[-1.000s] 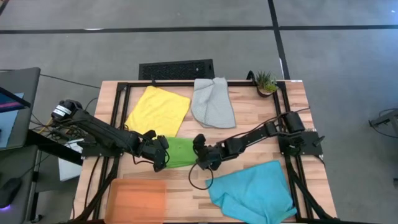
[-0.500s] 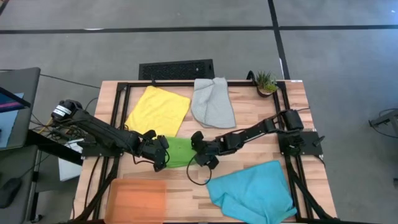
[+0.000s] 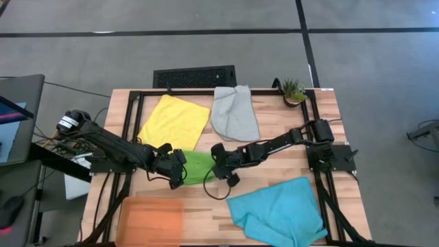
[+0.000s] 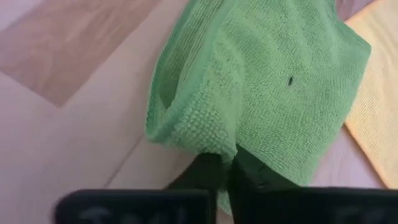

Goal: Fold microfiber towels
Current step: Put the folded green towel into the orange bin

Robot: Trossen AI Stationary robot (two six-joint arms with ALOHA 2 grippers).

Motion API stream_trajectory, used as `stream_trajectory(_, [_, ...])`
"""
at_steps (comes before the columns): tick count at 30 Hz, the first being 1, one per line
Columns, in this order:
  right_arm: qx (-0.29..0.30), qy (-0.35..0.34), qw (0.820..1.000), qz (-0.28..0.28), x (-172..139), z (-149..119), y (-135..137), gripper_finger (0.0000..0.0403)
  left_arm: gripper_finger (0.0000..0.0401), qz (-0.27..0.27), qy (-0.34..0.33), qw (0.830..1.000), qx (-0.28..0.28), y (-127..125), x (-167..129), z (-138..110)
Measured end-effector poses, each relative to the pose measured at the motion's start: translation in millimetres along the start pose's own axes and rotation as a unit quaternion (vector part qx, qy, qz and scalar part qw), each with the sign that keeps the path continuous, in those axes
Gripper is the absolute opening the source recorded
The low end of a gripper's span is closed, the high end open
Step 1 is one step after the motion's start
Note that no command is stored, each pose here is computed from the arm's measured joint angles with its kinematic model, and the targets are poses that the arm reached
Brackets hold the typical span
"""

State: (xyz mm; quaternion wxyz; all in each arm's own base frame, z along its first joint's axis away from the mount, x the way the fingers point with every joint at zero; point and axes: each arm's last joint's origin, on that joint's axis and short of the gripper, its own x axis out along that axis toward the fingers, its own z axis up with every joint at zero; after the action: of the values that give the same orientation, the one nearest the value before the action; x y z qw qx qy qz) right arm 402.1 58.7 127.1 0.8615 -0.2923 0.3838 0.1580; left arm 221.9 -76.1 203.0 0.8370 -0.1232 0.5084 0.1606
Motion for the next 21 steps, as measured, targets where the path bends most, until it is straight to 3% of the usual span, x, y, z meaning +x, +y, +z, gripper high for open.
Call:
stream_trajectory(11, [0.085,0.001,0.996,-0.009,-2,2,0,0.0007,0.015,-0.012,0.008,1.0,0.0,-3,-1,-2])
stream_trajectory(21, [0.08,0.021,0.995,-0.046,-12,29,2,0.0003,0.015,-0.043,-0.01,0.999,0.0,-16,-20,-17])
